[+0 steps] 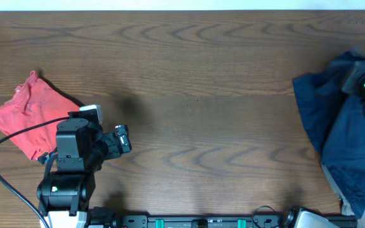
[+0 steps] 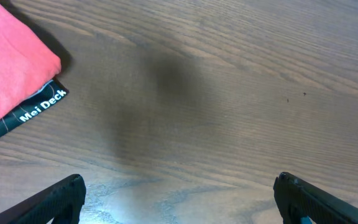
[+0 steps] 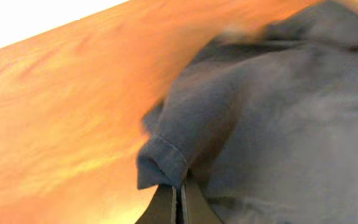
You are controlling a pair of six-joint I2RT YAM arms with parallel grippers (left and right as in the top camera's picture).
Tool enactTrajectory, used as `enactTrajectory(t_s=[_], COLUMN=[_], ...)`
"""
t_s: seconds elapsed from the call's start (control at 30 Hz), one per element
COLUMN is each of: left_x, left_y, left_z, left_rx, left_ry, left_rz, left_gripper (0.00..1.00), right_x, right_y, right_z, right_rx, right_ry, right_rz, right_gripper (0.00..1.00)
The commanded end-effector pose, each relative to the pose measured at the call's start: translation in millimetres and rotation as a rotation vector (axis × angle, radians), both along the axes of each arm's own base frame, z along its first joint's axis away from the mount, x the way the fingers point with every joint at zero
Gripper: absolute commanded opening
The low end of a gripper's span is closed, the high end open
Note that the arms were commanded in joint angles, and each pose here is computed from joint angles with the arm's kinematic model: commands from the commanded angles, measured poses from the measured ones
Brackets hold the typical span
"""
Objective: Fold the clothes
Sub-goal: 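Drag the navy garment with the right gripper toward the table center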
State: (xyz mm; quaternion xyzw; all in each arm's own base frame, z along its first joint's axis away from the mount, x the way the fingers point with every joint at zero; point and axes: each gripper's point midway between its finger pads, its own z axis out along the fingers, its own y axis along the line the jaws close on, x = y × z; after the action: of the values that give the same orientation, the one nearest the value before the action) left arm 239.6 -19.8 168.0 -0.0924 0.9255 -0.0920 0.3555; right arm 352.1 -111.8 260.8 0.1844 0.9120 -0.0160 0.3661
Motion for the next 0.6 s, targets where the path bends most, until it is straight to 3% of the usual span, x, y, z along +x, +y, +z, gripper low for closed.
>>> enactTrajectory(t_s=[0.0,0.1,0.47,0.5,0.57], left_x=[2.2,2.3,2.9,2.9,2.9], left_y=[0.5,0.5,0.5,0.5,0.5], left_z=[8.2,8.3,8.8,8.9,8.8], left_rx=[-0.005,-0.005,-0.005,-0.005,-0.005], left_ry=[-0.017,-0.018,-0.021,-0.022,-0.021], left_rz=[0.009,0.009,0.008,0.008,0.008], left_gripper=[0.98,0.98,0.98,0.98,0.98], right_x=[13.0,21.1,83.1,89.6,99.0], right_y=[75.2,119.3,241.0,256.0,282.0], right_z=[8.7,25.8,25.2,24.2,17.3], right_rx=[0.217,0.324,0.367,0.371,0.375], right_ry=[-0.079,-0.157,-0.275,-0.296,-0.318], right_rz=[0.324,0.481,0.699,0.730,0.785], right_gripper=[0.01,0.01,0.02,0.04,0.25])
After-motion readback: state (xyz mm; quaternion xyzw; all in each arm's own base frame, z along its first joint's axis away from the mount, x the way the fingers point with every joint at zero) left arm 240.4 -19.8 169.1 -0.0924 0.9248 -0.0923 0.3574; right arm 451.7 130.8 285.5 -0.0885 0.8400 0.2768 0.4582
